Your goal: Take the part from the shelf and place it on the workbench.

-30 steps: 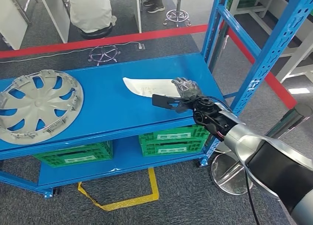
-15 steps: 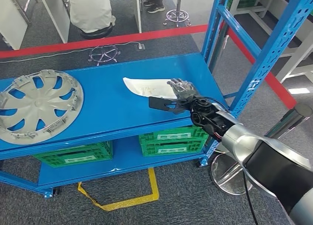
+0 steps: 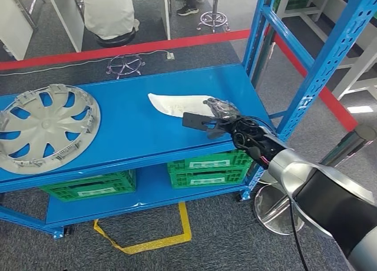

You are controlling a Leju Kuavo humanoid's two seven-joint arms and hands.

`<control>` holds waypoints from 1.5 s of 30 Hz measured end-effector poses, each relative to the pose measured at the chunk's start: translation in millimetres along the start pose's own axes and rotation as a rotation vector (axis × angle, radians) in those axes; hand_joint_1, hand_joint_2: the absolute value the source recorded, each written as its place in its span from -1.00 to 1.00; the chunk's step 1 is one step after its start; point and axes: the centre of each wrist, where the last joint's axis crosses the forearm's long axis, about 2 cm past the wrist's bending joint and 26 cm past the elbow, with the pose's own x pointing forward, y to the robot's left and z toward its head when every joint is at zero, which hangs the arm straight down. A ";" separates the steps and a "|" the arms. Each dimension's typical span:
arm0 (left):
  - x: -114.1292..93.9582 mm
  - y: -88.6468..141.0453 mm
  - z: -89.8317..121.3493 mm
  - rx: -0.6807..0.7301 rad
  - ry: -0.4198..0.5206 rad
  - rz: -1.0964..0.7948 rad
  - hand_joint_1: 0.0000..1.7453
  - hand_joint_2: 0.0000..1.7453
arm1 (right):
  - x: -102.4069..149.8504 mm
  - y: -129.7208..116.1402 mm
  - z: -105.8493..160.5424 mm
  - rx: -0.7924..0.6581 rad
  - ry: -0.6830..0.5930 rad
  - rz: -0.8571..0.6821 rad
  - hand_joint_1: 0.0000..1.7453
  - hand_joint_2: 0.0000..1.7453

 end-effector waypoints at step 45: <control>10.4 -3.8 1.1 0.002 -0.001 -0.093 -1.00 -1.00 | -27.3 -5.3 4.3 0.044 0.126 -0.026 -1.00 1.00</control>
